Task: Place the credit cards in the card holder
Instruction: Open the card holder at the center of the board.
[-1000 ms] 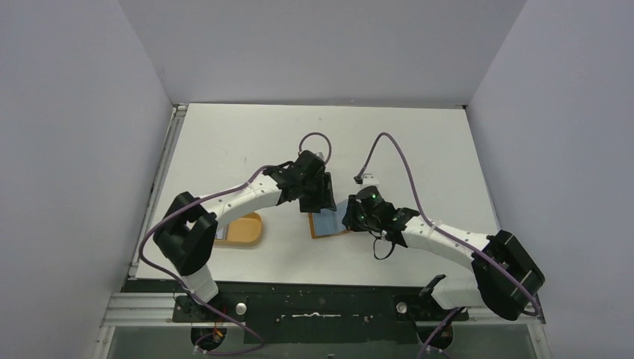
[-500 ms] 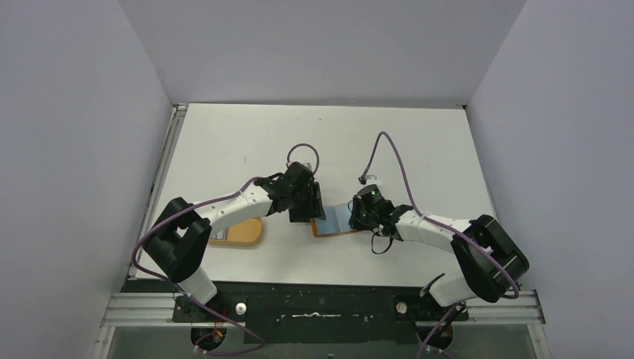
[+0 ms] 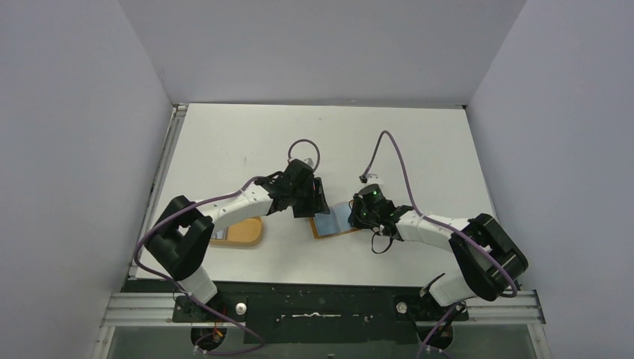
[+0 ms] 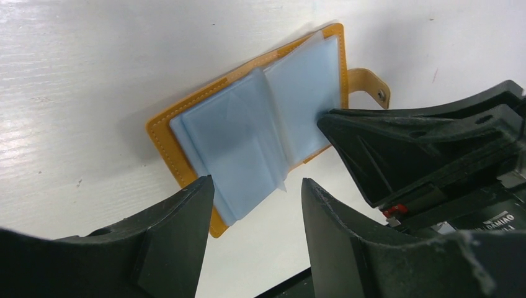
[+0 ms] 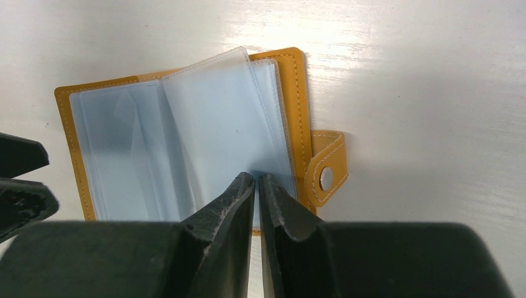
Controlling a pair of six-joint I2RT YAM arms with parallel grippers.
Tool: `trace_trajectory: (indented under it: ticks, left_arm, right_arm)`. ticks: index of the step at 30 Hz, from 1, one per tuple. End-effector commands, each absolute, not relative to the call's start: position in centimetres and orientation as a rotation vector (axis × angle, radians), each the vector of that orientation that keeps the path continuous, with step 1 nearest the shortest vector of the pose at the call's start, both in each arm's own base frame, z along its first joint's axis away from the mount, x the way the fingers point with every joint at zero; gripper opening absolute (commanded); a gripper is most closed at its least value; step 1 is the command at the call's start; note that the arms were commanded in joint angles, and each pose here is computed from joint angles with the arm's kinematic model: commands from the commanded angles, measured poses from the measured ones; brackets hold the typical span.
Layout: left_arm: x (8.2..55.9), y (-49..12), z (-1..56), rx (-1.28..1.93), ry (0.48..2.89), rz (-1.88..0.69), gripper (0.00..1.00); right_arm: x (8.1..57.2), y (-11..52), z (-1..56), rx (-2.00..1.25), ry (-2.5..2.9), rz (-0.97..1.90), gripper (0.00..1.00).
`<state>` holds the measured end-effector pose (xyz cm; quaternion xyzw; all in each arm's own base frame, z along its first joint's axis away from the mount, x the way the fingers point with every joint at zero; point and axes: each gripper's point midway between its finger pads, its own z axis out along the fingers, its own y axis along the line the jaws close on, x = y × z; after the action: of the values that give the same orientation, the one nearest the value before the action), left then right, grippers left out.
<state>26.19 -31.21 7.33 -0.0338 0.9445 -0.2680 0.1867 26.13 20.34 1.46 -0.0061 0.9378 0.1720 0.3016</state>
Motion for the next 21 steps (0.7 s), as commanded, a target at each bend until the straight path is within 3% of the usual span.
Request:
trace_trajectory:
  ticks: [1,21]
  left_arm:
    - [27.3,-32.0,7.4,-0.108,2.637,-0.782,0.52]
    - [26.8,-32.4,4.6,-0.143,2.731,-0.775,0.52]
  right_arm:
    - [25.4,18.6,-0.6,0.0,2.54,0.366,0.12]
    - [25.7,19.3,-0.4,-0.002,2.537,0.428,0.12]
